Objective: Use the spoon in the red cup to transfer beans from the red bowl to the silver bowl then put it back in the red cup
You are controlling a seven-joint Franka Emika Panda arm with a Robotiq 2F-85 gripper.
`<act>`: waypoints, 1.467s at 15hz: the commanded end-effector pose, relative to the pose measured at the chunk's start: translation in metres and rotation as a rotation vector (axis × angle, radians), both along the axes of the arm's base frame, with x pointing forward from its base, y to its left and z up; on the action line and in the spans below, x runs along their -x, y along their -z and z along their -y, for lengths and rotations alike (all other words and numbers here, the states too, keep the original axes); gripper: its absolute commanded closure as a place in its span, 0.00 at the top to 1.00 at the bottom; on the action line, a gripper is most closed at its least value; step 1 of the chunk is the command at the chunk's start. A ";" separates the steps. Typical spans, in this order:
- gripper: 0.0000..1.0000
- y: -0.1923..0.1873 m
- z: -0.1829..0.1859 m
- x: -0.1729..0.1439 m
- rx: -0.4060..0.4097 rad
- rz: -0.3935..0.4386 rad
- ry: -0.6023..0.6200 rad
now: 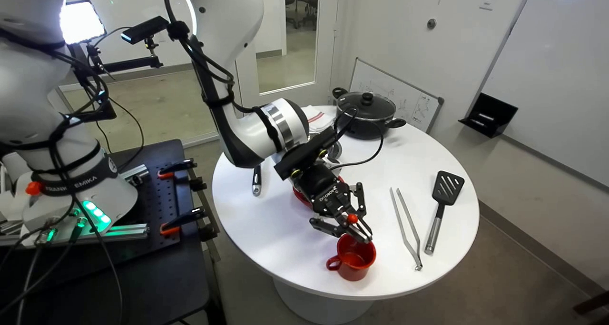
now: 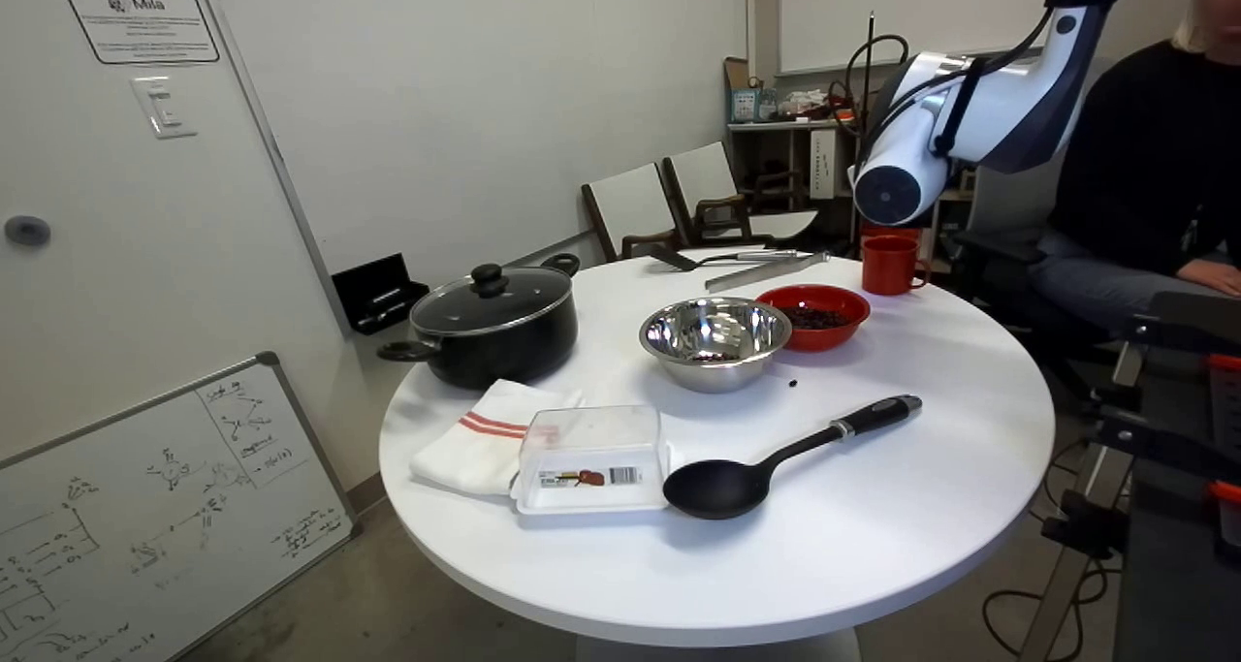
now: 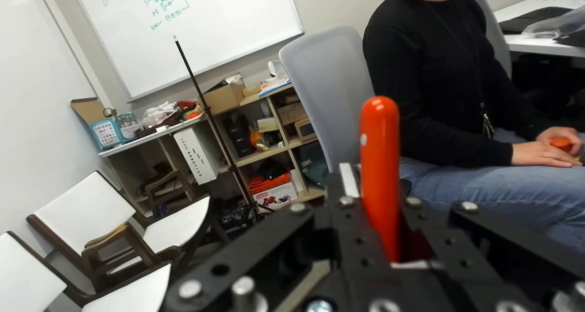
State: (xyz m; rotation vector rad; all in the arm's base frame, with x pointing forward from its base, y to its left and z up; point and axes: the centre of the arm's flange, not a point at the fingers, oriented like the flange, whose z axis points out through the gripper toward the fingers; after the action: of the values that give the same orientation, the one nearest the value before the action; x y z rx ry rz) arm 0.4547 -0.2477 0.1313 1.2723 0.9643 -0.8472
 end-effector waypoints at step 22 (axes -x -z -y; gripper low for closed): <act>0.02 0.069 0.035 -0.036 0.022 -0.179 0.090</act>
State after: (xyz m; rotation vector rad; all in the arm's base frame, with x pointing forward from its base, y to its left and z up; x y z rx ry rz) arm 0.4805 -0.2777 0.0721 1.2487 1.0335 -1.0151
